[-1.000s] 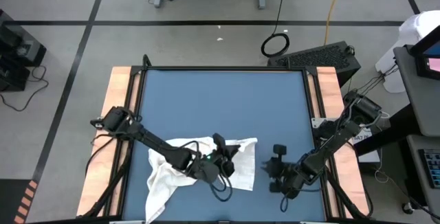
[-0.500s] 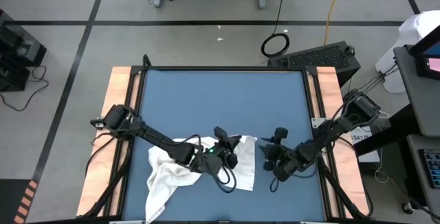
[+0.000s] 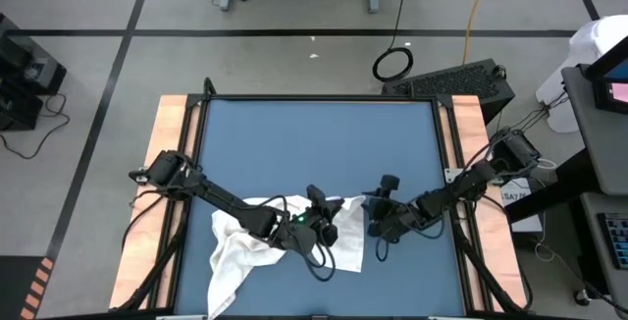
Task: Roll towel into tight, uniform cylinder
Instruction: Roll the white towel
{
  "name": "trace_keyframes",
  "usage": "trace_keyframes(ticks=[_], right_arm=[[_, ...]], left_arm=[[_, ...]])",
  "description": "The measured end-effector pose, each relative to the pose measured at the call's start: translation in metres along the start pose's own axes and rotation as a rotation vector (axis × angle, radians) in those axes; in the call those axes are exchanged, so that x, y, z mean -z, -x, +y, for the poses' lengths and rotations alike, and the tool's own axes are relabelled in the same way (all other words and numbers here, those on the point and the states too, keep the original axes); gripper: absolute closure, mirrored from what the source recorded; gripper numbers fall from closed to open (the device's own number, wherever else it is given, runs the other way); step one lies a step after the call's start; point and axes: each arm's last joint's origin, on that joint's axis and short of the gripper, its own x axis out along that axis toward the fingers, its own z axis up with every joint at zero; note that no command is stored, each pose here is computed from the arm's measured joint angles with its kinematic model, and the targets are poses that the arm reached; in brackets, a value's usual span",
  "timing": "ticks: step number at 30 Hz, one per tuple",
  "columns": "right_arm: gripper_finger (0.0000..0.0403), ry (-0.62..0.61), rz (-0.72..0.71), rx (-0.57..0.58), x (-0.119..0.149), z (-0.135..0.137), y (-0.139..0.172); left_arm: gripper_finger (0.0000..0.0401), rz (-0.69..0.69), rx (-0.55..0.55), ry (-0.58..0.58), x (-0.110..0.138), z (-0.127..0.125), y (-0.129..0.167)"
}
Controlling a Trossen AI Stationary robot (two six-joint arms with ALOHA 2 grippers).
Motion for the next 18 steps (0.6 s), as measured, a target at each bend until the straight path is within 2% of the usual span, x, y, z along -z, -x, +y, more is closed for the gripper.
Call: trace_keyframes(ticks=[5,10,14,18], right_arm=[[0.0323,-0.076,-0.033,0.048,-0.006,-0.006,-0.006],[0.0394,-0.147,0.001,0.094,-0.006,-0.017,-0.014],[0.0388,-0.193,0.024,0.114,-0.004,-0.02,-0.016],[0.0386,-0.206,0.036,0.116,-0.003,-0.021,-0.017]], left_arm=[[0.0396,-0.034,0.031,0.008,-0.002,-0.001,0.0],[0.0396,-0.096,0.051,0.041,-0.009,-0.003,0.007],[0.0396,-0.091,0.072,0.048,-0.009,-0.007,0.012],[0.0396,-0.083,0.136,0.151,-0.006,-0.014,0.011]])
